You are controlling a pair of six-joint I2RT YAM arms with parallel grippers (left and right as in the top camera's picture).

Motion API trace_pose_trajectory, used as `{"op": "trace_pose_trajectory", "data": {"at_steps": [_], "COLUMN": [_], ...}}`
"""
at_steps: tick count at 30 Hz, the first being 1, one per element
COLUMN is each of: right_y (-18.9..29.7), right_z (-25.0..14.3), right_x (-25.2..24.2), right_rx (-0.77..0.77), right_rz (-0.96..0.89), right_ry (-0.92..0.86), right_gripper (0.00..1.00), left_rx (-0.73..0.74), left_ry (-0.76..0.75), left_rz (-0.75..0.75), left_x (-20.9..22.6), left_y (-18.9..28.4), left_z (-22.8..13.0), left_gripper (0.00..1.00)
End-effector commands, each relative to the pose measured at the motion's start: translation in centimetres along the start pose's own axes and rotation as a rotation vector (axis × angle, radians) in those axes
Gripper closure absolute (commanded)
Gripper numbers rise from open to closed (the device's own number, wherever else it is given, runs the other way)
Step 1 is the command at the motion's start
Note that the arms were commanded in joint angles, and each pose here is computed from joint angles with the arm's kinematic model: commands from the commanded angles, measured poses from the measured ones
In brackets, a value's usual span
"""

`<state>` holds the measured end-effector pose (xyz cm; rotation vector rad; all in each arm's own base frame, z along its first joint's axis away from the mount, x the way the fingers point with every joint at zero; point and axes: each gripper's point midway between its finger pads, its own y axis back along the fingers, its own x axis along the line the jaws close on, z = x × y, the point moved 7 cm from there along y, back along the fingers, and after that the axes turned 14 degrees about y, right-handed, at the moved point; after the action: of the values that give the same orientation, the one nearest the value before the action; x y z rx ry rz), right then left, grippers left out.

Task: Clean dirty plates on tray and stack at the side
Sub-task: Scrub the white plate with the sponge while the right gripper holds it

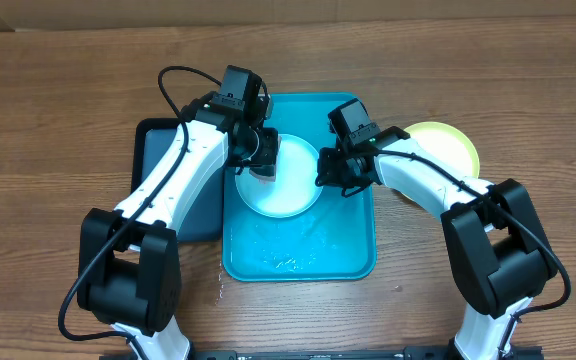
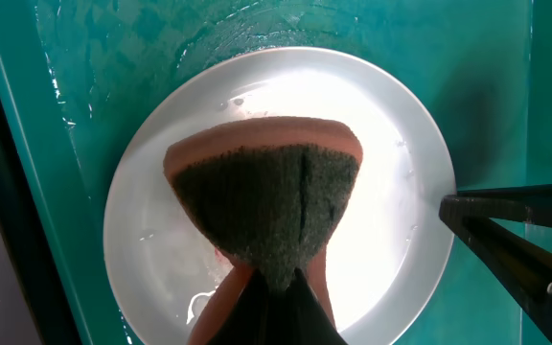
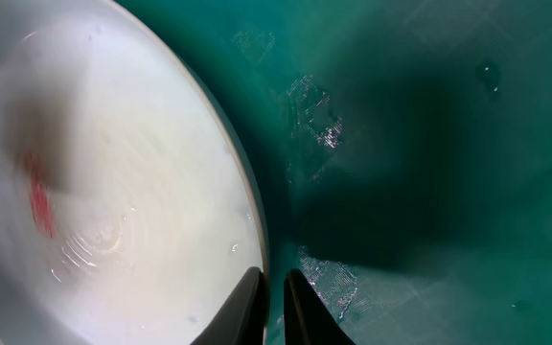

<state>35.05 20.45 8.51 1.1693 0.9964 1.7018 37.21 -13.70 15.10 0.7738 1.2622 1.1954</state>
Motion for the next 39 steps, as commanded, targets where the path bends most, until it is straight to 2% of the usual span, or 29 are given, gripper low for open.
{"op": "trace_pose_trajectory", "data": {"at_steps": [1, 13, 17, 25, 39], "right_y": [0.5, 0.4, 0.4, 0.4, 0.4], "right_z": [0.0, -0.2, -0.2, -0.2, -0.2], "right_x": [0.1, 0.0, 0.0, 0.3, 0.3], "right_rx": [-0.01, 0.002, 0.003, 0.001, 0.001], "right_rz": [0.002, -0.001, -0.001, 0.019, 0.019], "right_ry": [-0.008, -0.014, -0.014, -0.012, -0.012], "right_gripper": [0.9, 0.9, 0.96, 0.96, 0.96], "left_rx": [-0.005, -0.005, -0.005, 0.004, 0.129], "left_ry": [0.0, 0.0, 0.0, 0.011, 0.049], "left_rz": [0.006, 0.006, 0.006, 0.032, 0.095], "left_x": [-0.2, -0.2, -0.2, 0.1, 1.6], "left_y": [-0.1, -0.1, -0.1, -0.4, -5.2], "left_z": [0.1, 0.1, 0.1, -0.1, -1.1], "left_gripper": [0.96, 0.96, 0.96, 0.96, 0.96]}}
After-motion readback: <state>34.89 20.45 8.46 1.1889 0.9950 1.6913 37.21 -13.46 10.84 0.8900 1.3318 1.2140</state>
